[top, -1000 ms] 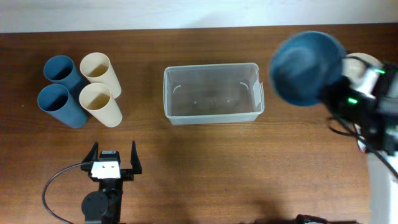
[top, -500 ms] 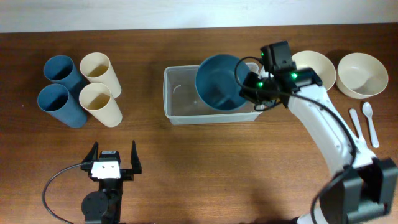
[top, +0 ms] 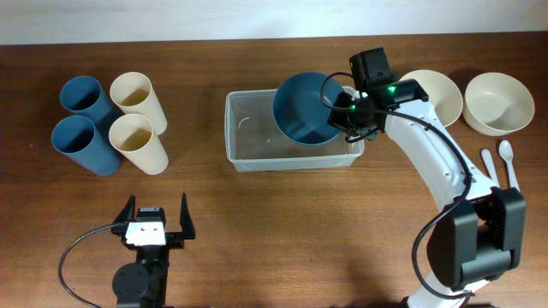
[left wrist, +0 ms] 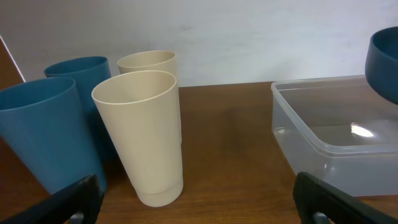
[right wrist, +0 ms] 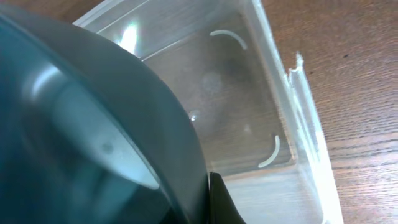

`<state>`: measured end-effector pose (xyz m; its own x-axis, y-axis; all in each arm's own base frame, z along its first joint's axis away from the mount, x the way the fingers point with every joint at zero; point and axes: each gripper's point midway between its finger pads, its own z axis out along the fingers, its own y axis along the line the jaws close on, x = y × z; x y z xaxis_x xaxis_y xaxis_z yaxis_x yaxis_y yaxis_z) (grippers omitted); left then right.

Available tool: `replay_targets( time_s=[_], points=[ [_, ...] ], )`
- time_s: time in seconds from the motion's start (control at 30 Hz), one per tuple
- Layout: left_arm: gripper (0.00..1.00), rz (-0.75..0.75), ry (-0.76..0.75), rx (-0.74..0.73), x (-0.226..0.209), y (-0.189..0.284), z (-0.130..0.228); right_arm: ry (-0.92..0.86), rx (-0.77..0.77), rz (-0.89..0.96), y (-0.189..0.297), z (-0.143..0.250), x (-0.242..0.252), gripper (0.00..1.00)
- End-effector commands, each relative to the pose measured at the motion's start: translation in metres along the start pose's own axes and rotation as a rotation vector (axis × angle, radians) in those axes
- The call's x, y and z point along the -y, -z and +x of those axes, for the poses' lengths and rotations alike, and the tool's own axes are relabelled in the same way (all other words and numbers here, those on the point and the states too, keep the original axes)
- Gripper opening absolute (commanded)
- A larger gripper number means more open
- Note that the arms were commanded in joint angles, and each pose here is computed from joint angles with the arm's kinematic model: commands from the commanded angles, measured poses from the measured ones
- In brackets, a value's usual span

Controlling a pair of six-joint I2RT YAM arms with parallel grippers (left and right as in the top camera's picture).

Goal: Pack container
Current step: 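Carry the blue bowl left and lower it into the clear container, then release the blue bowl and move the right gripper to the cream bowl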

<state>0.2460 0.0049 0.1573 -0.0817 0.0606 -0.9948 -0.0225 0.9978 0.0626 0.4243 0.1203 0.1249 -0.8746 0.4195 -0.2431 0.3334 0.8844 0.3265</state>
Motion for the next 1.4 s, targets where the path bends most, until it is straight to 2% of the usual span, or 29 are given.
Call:
replay_targets(
  time_s=[0.0, 0.4, 0.83, 0.9, 1.03, 1.07, 1.23, 1.37],
  points=[
    [1.00, 0.008, -0.012, 0.001, 0.001, 0.000, 0.001, -0.025, 0.043, 0.030, -0.001, -0.011, 0.000, 0.04],
    [1.00, 0.008, -0.012, 0.002, 0.001, 0.000, 0.001, -0.052, -0.019, -0.018, -0.030, -0.005, -0.008, 0.04],
    [1.00, 0.008, -0.012, 0.001, 0.001, 0.000, 0.001, -0.082, -0.064, 0.048, -0.052, 0.003, 0.007, 0.05],
    [1.00, 0.008, -0.012, 0.002, 0.001, 0.000, 0.001, -0.081, -0.064, 0.047, -0.052, 0.003, 0.007, 0.09],
    [0.99, 0.008, -0.012, 0.002, 0.001, 0.000, 0.001, -0.082, -0.073, 0.060, -0.051, 0.005, 0.010, 0.38],
    [1.00, 0.008, -0.012, 0.001, 0.001, 0.000, 0.001, -0.083, -0.075, 0.062, -0.051, 0.006, 0.010, 0.42],
    [1.00, 0.008, -0.012, 0.002, 0.001, 0.000, 0.001, -0.084, -0.075, 0.063, -0.045, 0.003, 0.007, 0.44],
    [1.00, 0.008, -0.012, 0.002, 0.001, 0.000, 0.001, -0.065, -0.036, 0.092, -0.020, -0.013, 0.001, 0.45]
  ],
)
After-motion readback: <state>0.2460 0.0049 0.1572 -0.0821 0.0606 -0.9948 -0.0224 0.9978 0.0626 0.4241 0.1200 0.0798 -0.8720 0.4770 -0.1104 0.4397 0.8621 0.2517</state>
